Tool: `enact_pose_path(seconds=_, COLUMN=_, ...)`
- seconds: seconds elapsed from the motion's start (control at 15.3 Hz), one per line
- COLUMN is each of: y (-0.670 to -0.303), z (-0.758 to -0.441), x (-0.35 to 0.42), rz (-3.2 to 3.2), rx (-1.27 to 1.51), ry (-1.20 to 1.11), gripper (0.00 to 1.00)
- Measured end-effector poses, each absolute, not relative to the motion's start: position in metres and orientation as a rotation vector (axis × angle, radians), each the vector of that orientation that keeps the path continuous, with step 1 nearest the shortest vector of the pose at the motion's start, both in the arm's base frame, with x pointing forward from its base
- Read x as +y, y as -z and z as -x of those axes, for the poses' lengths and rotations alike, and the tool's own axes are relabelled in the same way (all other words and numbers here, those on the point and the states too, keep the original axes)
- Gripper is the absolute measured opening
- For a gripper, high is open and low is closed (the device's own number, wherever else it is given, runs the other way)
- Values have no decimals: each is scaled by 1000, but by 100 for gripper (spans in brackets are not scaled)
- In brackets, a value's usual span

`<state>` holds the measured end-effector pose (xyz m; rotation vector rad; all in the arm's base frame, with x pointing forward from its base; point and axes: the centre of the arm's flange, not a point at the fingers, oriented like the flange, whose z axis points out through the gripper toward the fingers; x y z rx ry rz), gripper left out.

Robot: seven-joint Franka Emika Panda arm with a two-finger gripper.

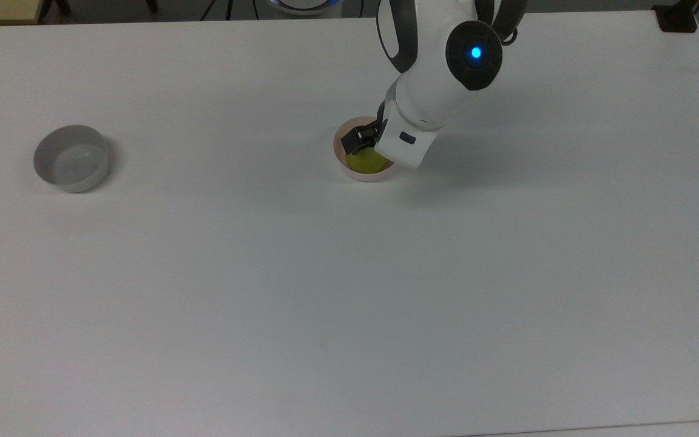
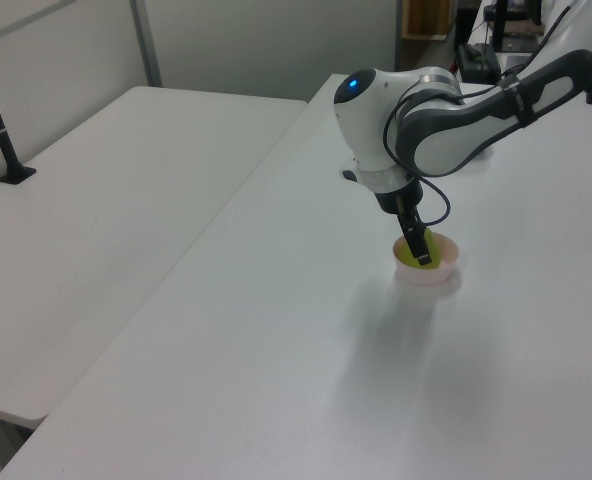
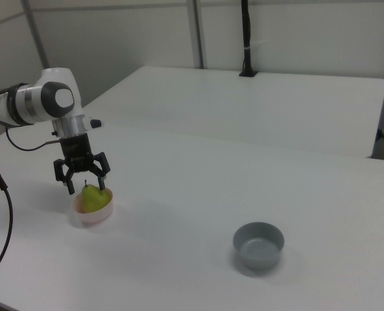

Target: Place the pear in the bowl

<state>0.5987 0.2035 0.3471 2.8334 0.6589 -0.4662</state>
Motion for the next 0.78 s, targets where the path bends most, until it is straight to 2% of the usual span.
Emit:
enact_pose_path(seconds=0.13, y=-357, z=-601, x=203, rz=-2843, rx=647, ry=438, gripper=100)
enact_pose_path(seconds=0.39, y=-419, z=-608, x=181, rz=-2918, rx=474, ry=287, gripper=100)
enact_pose_path(seconds=0.78, y=-518, z=-611, x=69, rz=-3006, rx=138, ry=142, gripper=100)
